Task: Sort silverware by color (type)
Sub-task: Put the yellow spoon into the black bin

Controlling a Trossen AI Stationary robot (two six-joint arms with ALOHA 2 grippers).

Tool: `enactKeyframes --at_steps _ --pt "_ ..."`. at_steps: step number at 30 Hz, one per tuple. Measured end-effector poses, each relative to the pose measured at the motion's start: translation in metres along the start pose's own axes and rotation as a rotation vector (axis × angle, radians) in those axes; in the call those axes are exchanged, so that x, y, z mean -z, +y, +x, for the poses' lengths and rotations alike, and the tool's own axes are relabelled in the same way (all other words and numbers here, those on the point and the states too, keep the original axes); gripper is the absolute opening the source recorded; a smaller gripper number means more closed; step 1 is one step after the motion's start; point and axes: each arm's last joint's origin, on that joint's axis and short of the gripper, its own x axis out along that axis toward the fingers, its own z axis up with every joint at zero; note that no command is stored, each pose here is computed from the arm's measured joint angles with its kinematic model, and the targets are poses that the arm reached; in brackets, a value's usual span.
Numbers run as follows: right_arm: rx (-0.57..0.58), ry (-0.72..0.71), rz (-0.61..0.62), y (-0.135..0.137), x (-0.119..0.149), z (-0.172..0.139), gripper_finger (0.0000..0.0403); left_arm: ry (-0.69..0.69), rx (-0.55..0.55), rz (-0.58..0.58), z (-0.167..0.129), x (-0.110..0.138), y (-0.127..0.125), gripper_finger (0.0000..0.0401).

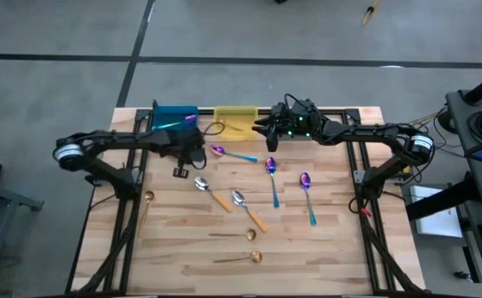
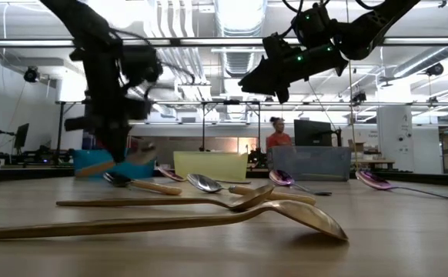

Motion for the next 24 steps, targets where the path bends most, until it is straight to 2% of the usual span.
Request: enactKeyframes --at_steps 4,8,12,15,19,24 --pt "0.0 0.001 0.016 0.0 0.0 0.0 0.0111 -0.133 -0.077 -0.107 -0.023 -0.001 0.006 0.0002" --pt "-0.001 0.001 0.023 0.0 0.0 0.0 0.0112 -0.359 -0.079 -0.191 -0.045 -0.007 0.01 0.0001" --pt "-0.016 -0.012 0.009 0.004 0.001 0.004 0.0111 -0.635 -0.058 -0.223 -0.061 -0.017 0.016 0.0001" --pt "-0.062 -0.024 -0.032 0.01 0.005 0.011 0.0112 -0.782 -0.042 -0.214 -0.064 -0.023 0.016 0.0001" --pt "-0.204 -0.056 -0.097 0.019 0.011 0.021 0.0112 -0.876 -0.056 -0.214 -0.058 -0.029 0.013 0.0" --pt "-0.279 -0.049 -0.084 0.017 0.02 0.029 0.0112 -0.941 -0.061 -0.226 -0.05 -0.033 0.008 0.0"
